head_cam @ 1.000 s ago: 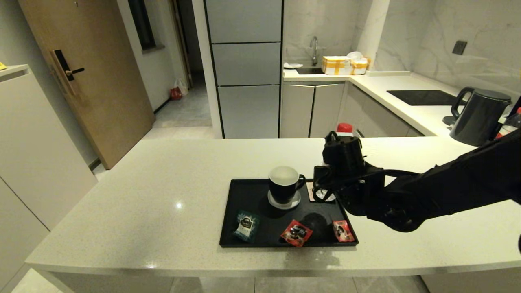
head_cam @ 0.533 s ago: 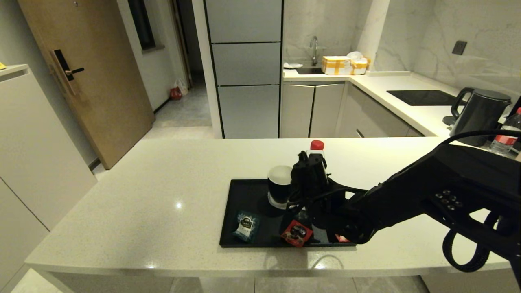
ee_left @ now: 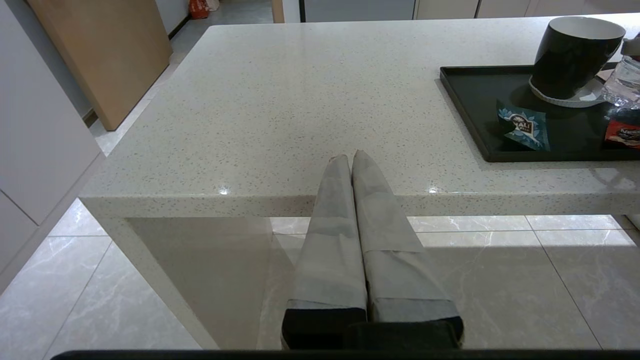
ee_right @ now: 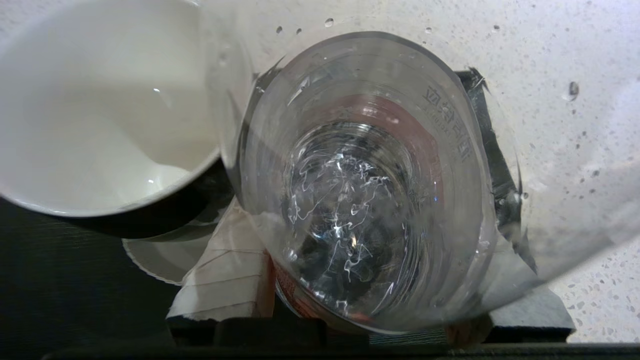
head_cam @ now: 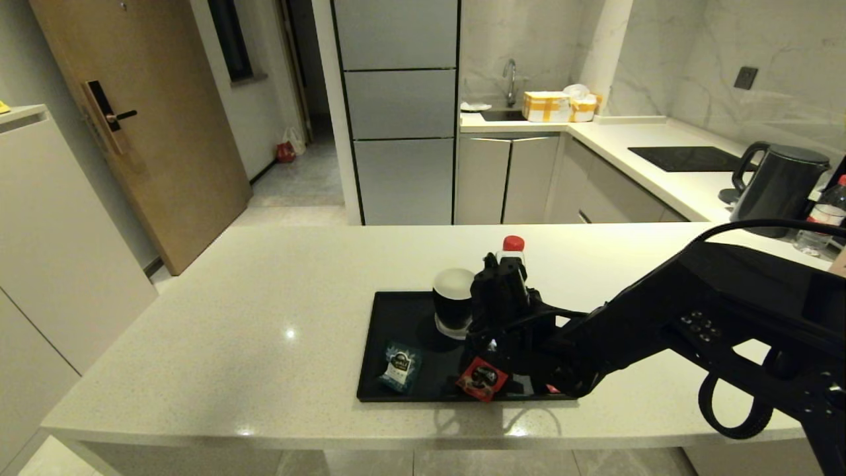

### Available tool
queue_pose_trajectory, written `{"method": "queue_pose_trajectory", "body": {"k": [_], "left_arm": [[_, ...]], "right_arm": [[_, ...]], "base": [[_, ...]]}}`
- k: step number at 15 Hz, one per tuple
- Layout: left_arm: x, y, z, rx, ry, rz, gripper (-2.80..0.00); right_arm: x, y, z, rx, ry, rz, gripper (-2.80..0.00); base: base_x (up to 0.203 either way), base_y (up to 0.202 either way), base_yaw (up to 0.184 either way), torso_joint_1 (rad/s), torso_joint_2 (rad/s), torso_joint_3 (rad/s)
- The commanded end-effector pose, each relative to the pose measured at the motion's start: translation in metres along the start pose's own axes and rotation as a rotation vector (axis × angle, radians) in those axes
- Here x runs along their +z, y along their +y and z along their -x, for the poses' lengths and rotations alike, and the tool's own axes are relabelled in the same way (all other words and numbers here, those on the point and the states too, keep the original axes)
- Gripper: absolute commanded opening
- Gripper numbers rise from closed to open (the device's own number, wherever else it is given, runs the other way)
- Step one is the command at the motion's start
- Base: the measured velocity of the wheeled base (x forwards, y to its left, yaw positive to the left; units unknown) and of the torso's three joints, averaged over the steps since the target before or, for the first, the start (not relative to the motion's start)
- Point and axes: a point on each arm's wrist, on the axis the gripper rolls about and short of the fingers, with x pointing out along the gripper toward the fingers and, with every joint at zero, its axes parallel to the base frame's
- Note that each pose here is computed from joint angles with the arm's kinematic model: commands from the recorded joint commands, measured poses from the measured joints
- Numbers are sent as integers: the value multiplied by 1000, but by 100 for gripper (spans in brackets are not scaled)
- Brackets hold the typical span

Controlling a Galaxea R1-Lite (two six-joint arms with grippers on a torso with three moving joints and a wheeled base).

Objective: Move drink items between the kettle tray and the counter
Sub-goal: Return the bottled water to its original position

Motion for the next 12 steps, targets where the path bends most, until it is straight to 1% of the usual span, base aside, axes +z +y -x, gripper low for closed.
{"method": "queue_pose_trajectory", "body": {"k": [1,3,6,9,12], "left_arm": [[0,0,0,1,2,0,-280],[0,0,0,1,1,0,-280],[0,0,0,1,1,0,-280],[0,0,0,1,2,0,-280],[0,0,0,0,2,0,-280]], "right_arm": [[0,-2,-1,-8,0,-3,-280],[10,-6,5,-8,-16,-17,-280],[17,-13,8,-15,-23,-26,-280],[10,-16,4,-26,-6,-16,-280],[-4,-17,-4,-41,23,-11,-280]], "base": [[0,0,0,0,0,0],[0,0,0,0,0,0],[0,0,0,0,0,0],[0,0,0,0,0,0],[0,0,0,0,0,0]]}}
